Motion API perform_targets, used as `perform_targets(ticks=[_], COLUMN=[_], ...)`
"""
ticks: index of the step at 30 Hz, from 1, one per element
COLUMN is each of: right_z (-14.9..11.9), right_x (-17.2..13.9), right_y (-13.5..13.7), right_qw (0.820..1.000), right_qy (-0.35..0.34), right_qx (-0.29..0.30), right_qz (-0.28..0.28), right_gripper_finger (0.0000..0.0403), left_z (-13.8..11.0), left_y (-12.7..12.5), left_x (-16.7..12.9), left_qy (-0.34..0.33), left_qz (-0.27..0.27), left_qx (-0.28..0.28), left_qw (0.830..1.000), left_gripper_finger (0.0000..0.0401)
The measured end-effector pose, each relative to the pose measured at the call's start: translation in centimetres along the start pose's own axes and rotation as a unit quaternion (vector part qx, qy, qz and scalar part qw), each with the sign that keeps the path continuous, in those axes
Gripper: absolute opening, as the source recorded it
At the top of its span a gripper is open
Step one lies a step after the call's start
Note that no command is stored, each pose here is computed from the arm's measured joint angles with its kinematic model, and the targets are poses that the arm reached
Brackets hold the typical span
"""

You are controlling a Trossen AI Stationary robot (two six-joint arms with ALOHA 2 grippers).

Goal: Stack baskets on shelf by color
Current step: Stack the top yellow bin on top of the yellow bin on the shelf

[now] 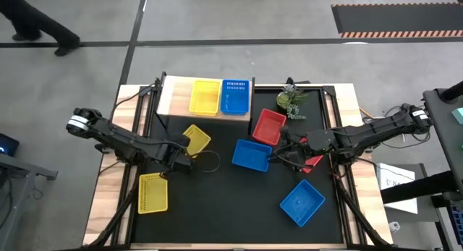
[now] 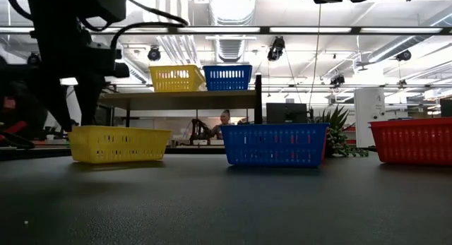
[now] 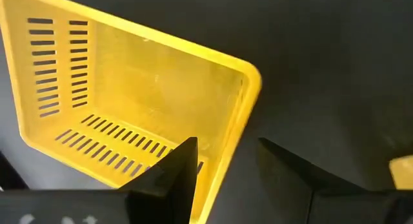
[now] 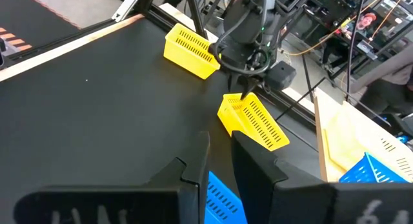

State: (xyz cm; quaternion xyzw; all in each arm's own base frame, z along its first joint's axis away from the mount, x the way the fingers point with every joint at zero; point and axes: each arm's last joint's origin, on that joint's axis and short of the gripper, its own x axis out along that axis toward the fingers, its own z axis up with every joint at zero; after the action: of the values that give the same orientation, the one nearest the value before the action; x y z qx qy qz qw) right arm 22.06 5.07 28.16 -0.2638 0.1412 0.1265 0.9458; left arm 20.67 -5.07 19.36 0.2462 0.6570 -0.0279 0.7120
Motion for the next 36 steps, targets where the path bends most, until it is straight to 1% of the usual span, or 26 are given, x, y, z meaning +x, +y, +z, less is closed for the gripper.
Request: perform_targets(ticks=[8,12,36], right_z=[0.0,0.0,0.0], right_x=[0.0,0.0,0.0], right_y=[0.0,0.0,0.0], right_qw=[1.000,1.000,1.000], right_qy=[0.000,0.000,-0.001], right_qx=[0.002,0.002,0.002], right_qz=[0.000,0.000,-0.001], right_gripper_finger=[0.0058,0.0058,0.0058], left_z=[0.3,0.4,1.4], left_y=[-0.3,-0.4,-0.3], left_x=[1.1,1.3,1.5], left_qy=[-0.029,-0.029,-0.065], left_qz=[0.005,0.006,0.010], left_qx=[-0.011,-0.010,-0.023], left_qw=[1.000,1.000,0.998], left_gripper_finger=[0.0141,0.0141,0.0141])
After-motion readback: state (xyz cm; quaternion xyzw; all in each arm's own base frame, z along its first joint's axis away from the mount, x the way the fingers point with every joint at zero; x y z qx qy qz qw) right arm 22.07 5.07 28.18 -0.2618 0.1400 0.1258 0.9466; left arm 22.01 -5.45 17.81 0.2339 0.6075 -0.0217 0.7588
